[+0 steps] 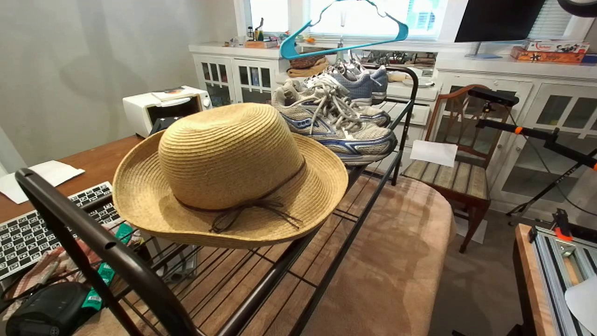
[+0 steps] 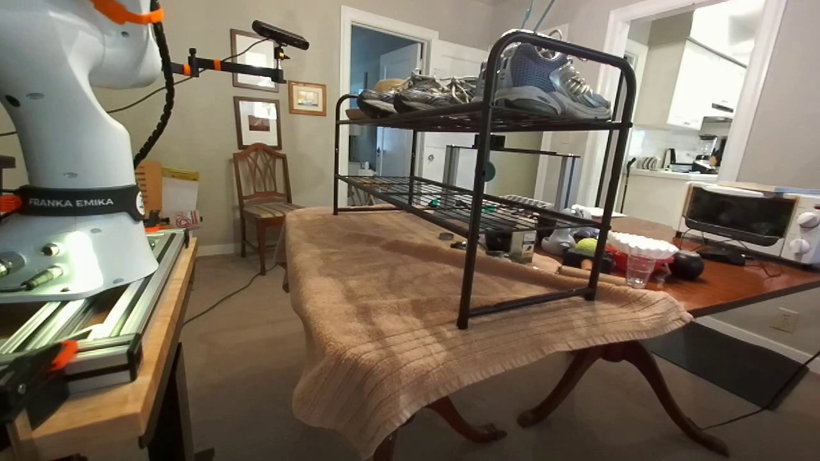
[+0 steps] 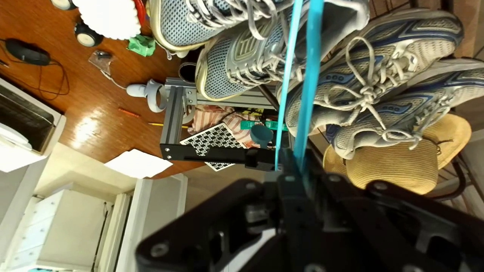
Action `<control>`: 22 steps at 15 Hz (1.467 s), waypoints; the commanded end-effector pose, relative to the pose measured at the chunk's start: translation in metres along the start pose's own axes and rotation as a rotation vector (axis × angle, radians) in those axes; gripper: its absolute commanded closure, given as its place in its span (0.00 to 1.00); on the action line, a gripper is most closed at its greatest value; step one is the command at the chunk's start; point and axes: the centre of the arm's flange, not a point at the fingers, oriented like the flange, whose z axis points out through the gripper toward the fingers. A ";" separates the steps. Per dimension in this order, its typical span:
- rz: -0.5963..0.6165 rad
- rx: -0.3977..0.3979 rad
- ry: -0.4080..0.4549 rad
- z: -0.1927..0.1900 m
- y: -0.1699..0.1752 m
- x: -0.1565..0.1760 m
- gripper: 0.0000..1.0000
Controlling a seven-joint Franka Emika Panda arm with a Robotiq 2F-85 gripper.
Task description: Hang the hanger to the right side of the shoe rack
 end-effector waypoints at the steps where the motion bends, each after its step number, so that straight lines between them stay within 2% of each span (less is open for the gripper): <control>1: -0.033 0.047 -0.022 -0.025 0.027 0.009 0.98; 4: -0.039 0.114 -0.071 -0.025 0.015 0.005 0.98; 9: -0.043 0.122 -0.210 -0.016 -0.003 -0.009 0.98; 12: -0.036 0.138 -0.263 -0.009 -0.006 -0.020 0.98; 19: 0.001 0.206 -0.287 -0.007 -0.019 -0.033 0.98; 22: 0.046 0.144 -0.249 -0.012 -0.029 -0.037 0.98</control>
